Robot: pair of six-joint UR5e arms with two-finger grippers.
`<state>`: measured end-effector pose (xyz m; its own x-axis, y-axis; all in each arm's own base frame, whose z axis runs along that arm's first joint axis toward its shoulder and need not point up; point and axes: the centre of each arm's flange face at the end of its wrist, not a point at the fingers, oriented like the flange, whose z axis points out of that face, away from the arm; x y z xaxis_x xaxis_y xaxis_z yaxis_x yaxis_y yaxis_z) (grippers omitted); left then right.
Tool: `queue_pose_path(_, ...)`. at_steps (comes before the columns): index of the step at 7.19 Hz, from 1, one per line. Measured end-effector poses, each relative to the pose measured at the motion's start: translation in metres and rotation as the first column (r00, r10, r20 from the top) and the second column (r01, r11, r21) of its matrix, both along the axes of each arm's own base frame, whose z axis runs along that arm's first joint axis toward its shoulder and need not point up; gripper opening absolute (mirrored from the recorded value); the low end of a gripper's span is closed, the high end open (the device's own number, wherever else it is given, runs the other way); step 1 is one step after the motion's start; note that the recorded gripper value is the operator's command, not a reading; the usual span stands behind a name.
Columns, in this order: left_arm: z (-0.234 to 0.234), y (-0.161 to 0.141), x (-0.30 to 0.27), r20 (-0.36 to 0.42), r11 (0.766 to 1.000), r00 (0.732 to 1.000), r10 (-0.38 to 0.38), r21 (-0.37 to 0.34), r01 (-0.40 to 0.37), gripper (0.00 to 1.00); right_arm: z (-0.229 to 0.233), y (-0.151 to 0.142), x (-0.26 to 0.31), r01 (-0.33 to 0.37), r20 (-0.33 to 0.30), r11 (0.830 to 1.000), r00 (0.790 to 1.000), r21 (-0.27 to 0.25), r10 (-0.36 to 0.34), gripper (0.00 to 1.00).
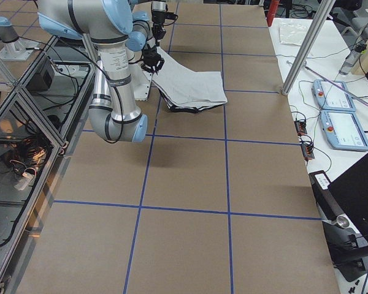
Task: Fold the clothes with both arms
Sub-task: 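Lift the near edge and fold it over onto the far half with both grippers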
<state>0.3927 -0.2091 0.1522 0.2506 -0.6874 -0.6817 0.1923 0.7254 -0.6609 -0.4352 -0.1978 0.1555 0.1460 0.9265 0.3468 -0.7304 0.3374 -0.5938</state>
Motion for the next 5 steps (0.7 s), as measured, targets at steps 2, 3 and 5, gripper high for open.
queue_pose_path(2, 0.001, -0.039, 0.001, 0.019, 0.997, 0.998, -0.064, 0.051, 0.063, 0.00, -0.012, -0.060, 0.004, 0.011, -0.020, 0.998, 1.000, 0.069, -0.010, 0.00)
queue_pose_path(3, 0.002, -0.068, 0.011, 0.040, 0.990, 0.995, -0.093, 0.112, 0.088, 0.00, -0.015, -0.095, -0.005, 0.021, -0.025, 0.996, 1.000, 0.083, -0.019, 0.00)
queue_pose_path(5, 0.008, -0.131, 0.021, 0.085, 0.971, 0.983, -0.164, 0.189, 0.145, 0.00, -0.005, -0.165, -0.032, 0.020, -0.025, 0.994, 1.000, 0.108, -0.017, 0.00)
